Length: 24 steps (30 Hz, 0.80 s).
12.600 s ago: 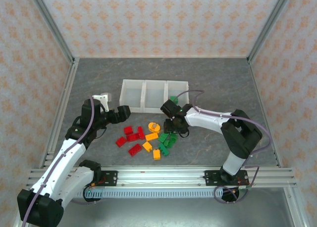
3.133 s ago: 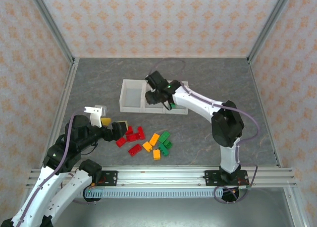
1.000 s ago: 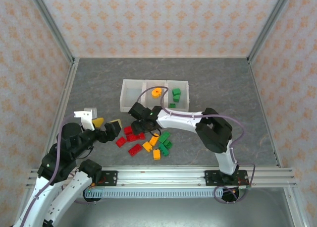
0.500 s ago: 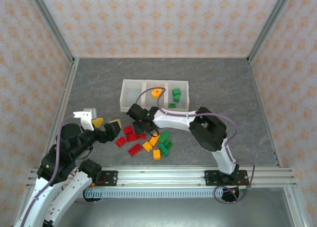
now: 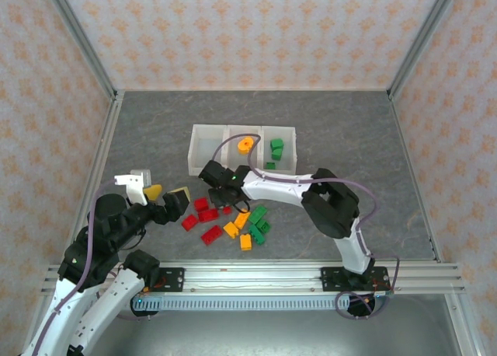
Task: Sort the legos into containers by color
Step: Pick up the lego from the bottom-center of the table, then place the lego in the container.
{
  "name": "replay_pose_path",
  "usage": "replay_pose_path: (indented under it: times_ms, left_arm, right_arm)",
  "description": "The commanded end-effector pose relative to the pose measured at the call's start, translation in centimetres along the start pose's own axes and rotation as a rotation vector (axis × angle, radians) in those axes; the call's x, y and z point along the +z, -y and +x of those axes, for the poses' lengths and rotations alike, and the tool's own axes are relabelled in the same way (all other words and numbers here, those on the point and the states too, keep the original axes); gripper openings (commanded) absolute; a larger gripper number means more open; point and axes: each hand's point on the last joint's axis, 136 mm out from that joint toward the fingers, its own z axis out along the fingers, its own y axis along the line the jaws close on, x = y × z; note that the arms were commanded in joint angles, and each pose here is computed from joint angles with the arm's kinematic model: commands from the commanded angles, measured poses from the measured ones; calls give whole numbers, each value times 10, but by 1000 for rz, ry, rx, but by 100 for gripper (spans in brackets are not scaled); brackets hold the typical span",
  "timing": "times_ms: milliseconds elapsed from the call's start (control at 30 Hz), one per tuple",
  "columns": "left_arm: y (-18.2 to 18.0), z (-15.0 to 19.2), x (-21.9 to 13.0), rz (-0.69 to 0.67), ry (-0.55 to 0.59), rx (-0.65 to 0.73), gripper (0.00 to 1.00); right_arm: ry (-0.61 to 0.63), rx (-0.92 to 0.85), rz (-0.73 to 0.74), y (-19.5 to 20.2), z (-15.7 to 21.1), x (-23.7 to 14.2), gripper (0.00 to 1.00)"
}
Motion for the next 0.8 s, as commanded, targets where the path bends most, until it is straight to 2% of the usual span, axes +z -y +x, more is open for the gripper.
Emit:
replay_pose_path:
  times_ms: [0,200,333,567,767]
  left_arm:
    - [-2,-5,0,-6,34,-11,99]
    - [-2,-4,1,-11,31,-14,99]
    - [-3,-5,0,-13,34,-15,99]
    - [-5,-8,-4,-21,56,-20,99]
    - [-2,-8,-5,-8,62,-18,99]
  right_arm:
    - [140,-1,-40,-11,-42,-53,16]
    - [287,61,-141,-19,-97,-88,15]
    - [358,142,-233,-14,-135,-90,17]
    - [390,207,-313,-6,-186,-58,18]
    - [337,206,-328,-5,-214,-11,20]
